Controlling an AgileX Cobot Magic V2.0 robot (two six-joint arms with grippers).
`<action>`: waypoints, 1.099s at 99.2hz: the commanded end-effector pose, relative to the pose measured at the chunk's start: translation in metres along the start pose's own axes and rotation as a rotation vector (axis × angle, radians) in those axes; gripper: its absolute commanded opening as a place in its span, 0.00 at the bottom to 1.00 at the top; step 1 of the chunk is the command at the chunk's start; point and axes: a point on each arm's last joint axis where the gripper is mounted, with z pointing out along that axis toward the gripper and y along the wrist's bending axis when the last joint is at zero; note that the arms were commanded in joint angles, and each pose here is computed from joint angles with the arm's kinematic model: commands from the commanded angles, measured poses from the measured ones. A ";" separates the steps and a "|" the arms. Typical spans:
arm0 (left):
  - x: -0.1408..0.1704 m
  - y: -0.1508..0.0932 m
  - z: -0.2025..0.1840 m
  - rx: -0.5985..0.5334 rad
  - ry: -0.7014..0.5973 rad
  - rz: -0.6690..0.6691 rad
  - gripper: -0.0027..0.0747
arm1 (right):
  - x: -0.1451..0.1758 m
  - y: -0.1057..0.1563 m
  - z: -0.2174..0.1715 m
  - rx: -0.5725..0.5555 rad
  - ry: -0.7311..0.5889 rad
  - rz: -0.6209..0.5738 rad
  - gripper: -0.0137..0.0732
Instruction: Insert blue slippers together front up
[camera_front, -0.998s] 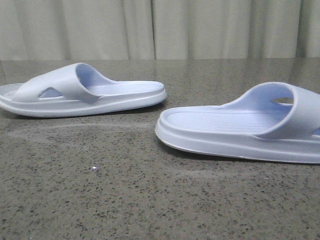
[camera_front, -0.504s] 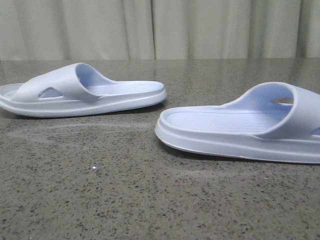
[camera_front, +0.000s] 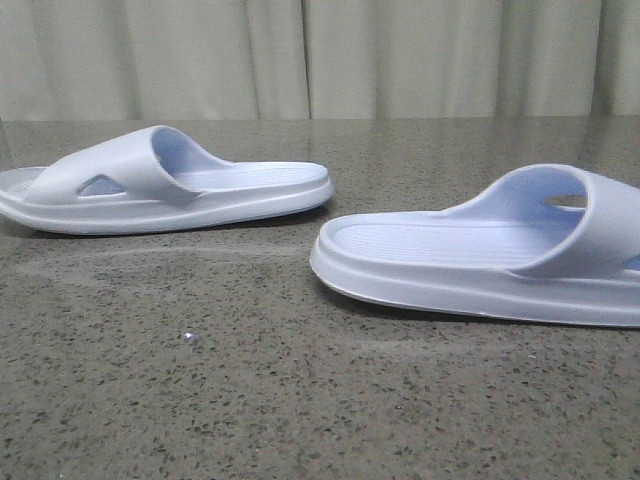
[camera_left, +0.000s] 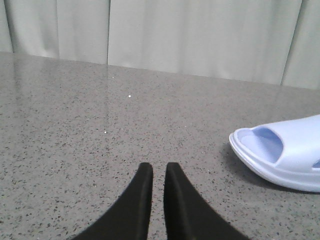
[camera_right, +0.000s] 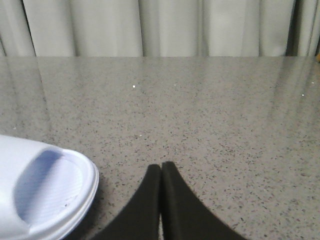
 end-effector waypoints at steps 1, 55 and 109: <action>-0.006 0.000 0.000 -0.001 -0.088 -0.030 0.05 | -0.003 -0.002 0.000 0.020 -0.099 0.032 0.04; -0.006 0.004 0.000 -0.024 -0.096 -0.311 0.05 | -0.010 -0.004 -0.001 0.024 -0.185 0.307 0.04; -0.091 -0.015 0.010 0.052 0.000 -0.286 0.05 | -0.074 0.001 0.013 -0.049 -0.040 0.434 0.07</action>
